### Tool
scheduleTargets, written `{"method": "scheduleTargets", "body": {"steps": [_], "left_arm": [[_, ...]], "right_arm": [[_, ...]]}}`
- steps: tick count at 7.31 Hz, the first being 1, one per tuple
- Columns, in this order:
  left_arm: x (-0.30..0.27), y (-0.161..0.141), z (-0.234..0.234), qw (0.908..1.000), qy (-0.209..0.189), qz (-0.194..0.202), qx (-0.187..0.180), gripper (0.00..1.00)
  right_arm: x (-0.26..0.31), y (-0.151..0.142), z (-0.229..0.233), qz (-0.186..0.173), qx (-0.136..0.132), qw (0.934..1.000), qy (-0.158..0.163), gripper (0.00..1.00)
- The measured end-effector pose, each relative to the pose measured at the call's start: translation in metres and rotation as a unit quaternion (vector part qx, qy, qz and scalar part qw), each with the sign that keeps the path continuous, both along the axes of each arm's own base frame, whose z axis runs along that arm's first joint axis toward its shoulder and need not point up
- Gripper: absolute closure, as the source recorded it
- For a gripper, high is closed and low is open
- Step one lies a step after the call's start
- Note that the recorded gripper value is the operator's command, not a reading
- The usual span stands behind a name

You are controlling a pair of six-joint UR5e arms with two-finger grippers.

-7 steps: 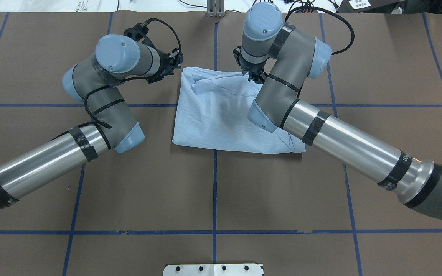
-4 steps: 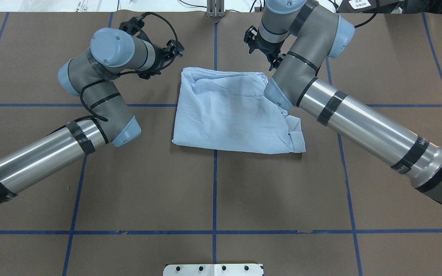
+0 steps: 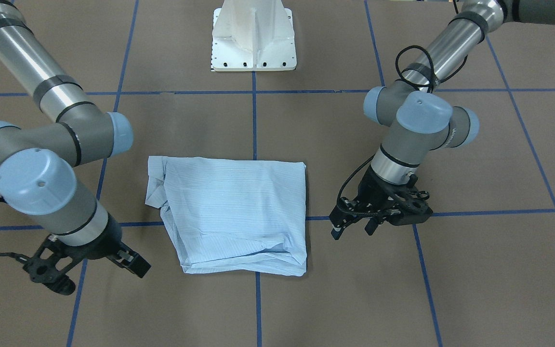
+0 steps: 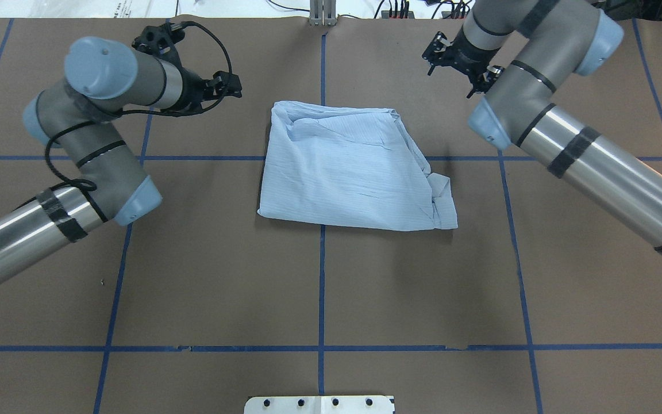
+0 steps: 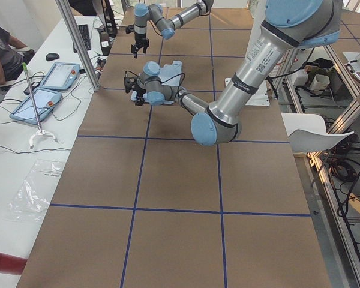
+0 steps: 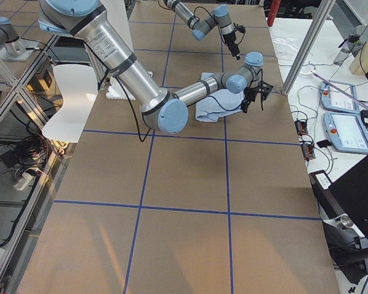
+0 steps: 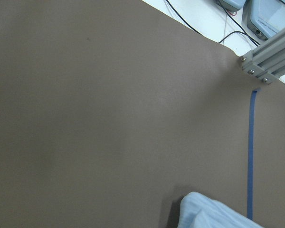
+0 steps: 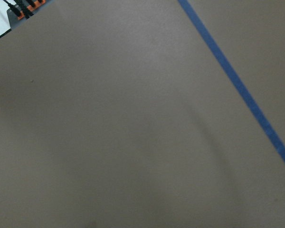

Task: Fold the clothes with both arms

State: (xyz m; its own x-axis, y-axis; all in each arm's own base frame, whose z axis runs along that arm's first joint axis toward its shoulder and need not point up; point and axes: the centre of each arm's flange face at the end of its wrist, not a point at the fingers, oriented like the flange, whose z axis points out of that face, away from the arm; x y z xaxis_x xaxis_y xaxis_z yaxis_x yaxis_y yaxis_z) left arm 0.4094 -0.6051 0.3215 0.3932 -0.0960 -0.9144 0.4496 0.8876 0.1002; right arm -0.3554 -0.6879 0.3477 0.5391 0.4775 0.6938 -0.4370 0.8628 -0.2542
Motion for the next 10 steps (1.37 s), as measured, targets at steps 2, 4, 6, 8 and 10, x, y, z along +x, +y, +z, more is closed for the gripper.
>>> {"method": "scheduleTargets", "body": {"steps": [2, 4, 6, 8, 10], "left_arm": [[-0.082, 0.025, 0.040, 0.9963, -0.049, 0.043, 0.056, 0.00], [-0.173, 0.056, 0.089, 0.9809, -0.134, 0.090, 0.108, 0.00], [-0.274, 0.085, 0.160, 0.9580, -0.207, 0.137, 0.143, 0.00], [-0.370, 0.121, 0.232, 0.9338, -0.258, 0.182, 0.167, 0.00], [-0.431, 0.157, 0.285, 0.9298, -0.258, 0.210, 0.158, 0.00]], "right_arm": [[0.096, 0.017, 0.059, -0.052, 0.049, 0.9975, 0.001, 0.00], [0.179, 0.041, 0.108, -0.099, 0.089, 0.9911, 0.015, 0.00], [0.250, 0.091, 0.161, -0.166, 0.121, 0.9774, 0.049, 0.00], [0.299, 0.155, 0.201, -0.222, 0.136, 0.9631, 0.068, 0.00], [0.329, 0.197, 0.222, -0.252, 0.151, 0.9532, 0.070, 0.00]]}}
